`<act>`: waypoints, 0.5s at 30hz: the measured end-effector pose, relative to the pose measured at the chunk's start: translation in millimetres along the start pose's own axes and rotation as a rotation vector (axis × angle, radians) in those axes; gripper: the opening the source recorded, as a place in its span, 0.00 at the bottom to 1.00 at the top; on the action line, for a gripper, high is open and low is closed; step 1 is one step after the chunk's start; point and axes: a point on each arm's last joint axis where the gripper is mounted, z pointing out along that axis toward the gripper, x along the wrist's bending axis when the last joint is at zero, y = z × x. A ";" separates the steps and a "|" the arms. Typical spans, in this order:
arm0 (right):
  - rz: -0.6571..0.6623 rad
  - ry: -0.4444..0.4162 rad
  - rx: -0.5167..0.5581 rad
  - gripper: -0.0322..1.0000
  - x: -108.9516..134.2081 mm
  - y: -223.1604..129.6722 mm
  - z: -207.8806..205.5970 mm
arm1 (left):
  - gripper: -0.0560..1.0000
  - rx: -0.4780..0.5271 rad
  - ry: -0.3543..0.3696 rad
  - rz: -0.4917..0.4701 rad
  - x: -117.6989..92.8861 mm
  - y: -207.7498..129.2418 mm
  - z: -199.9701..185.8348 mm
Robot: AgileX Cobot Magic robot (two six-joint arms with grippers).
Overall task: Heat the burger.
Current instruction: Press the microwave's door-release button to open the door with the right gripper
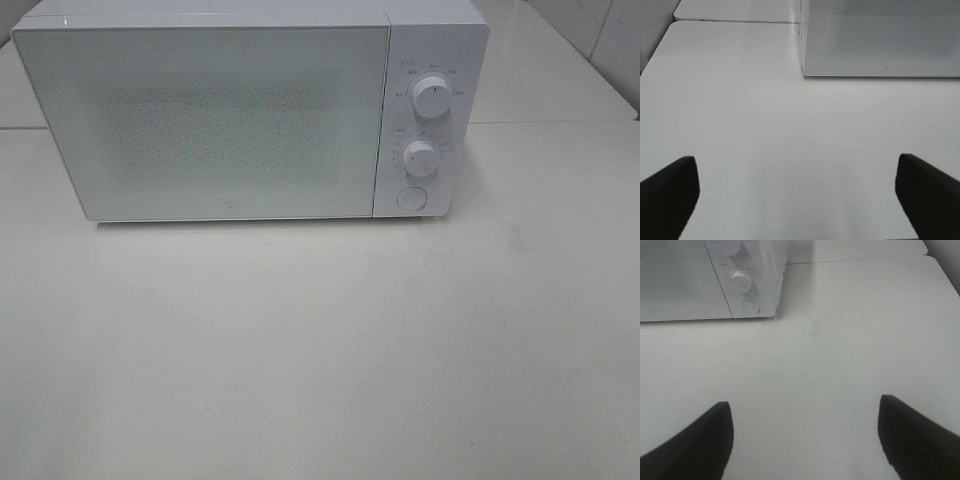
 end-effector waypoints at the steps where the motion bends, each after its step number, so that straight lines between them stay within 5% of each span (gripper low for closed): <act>1: 0.000 -0.001 0.000 0.78 0.0 0.0 0.0 | 0.99 0.000 0.000 0.000 0.0 0.0 0.0; 15: 0.000 -0.001 0.000 0.78 0.0 0.0 0.0 | 0.99 0.000 0.000 0.000 0.0 0.0 0.0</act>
